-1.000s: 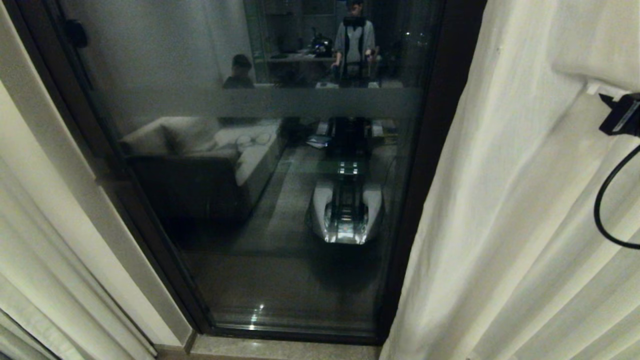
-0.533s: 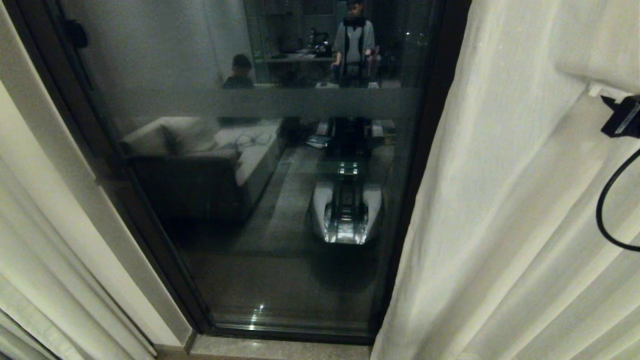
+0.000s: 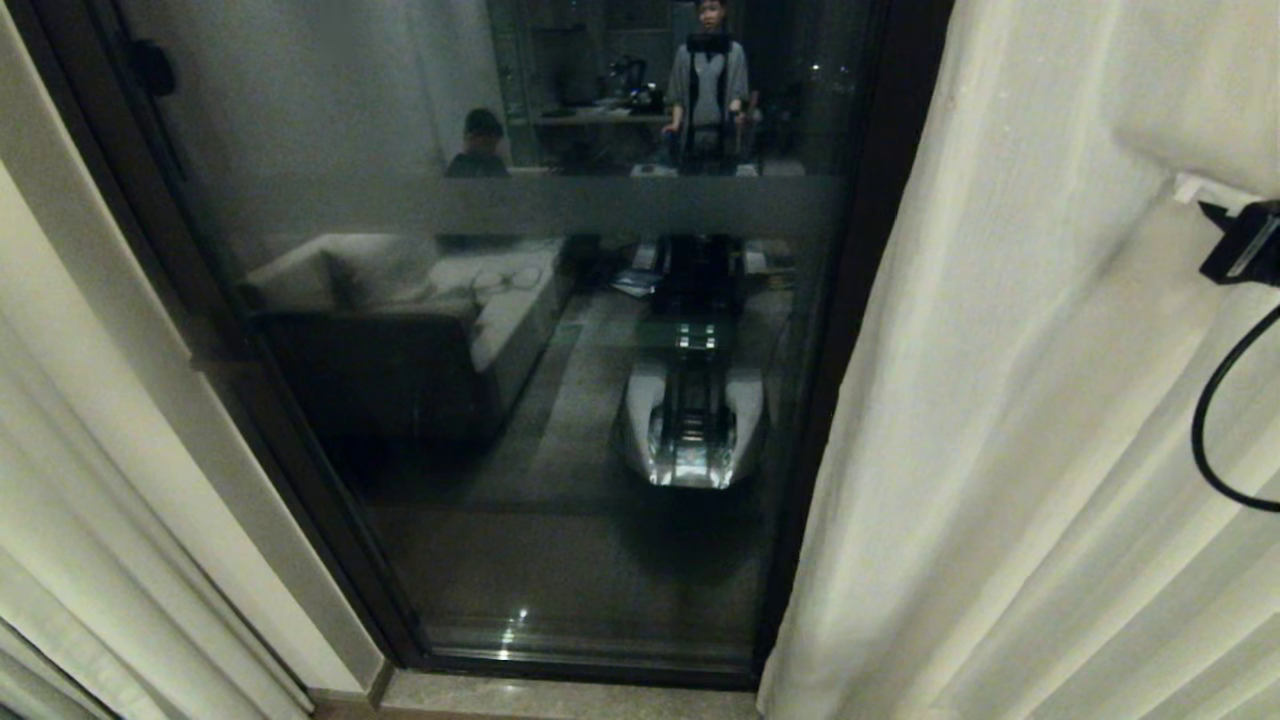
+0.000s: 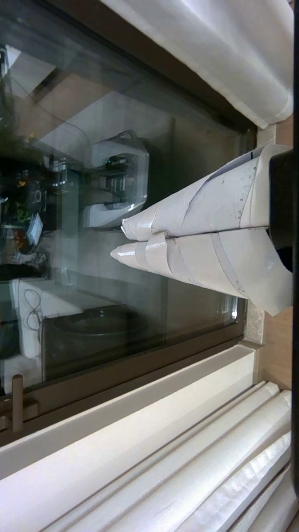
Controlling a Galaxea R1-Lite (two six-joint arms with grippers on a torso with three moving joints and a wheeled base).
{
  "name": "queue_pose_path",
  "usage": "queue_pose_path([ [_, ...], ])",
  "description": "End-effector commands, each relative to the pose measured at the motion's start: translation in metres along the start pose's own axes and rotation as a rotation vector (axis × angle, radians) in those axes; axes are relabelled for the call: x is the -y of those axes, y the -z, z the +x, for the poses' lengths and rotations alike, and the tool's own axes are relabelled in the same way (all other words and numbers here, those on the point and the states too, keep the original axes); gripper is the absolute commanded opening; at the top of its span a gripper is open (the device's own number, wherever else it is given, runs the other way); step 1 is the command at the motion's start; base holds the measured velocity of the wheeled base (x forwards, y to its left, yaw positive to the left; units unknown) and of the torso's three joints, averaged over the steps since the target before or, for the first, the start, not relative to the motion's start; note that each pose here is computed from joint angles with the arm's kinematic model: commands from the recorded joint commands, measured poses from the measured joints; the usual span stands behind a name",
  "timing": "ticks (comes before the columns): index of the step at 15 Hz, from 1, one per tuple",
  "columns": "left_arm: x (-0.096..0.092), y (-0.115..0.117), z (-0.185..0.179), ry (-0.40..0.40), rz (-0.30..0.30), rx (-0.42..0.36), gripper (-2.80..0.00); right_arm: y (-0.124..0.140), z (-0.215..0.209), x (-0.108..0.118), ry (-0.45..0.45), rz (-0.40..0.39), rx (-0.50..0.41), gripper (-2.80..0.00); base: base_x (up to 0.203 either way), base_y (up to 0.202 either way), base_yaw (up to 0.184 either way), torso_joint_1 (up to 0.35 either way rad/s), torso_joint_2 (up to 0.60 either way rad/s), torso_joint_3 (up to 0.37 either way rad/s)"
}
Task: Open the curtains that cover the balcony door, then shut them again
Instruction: Pull the inner curtains open on both sides
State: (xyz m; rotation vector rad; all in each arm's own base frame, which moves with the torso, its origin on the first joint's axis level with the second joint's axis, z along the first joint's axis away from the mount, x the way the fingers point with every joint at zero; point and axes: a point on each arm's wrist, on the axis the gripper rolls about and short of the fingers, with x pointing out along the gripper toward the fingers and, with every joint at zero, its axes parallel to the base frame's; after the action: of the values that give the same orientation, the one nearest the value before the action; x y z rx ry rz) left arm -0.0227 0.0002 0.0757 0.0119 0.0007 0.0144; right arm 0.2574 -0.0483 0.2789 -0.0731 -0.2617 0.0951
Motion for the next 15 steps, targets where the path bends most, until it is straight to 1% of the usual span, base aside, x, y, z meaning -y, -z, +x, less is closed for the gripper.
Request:
queue_pose_path([
  [1,0.0,0.0,0.0,0.0,0.0,0.001,-2.8,0.0024,-0.0021,-0.0007,-0.002,-0.002,0.011,-2.8,0.0,0.0,0.0,0.0,0.0,0.0],
  [15,0.0,0.0,0.0,0.001,0.0,0.001,-2.8,0.0069,-0.0037,-0.0008,-0.001,0.002,0.008,-2.8,0.0,0.0,0.0,0.0,0.0,0.0],
])
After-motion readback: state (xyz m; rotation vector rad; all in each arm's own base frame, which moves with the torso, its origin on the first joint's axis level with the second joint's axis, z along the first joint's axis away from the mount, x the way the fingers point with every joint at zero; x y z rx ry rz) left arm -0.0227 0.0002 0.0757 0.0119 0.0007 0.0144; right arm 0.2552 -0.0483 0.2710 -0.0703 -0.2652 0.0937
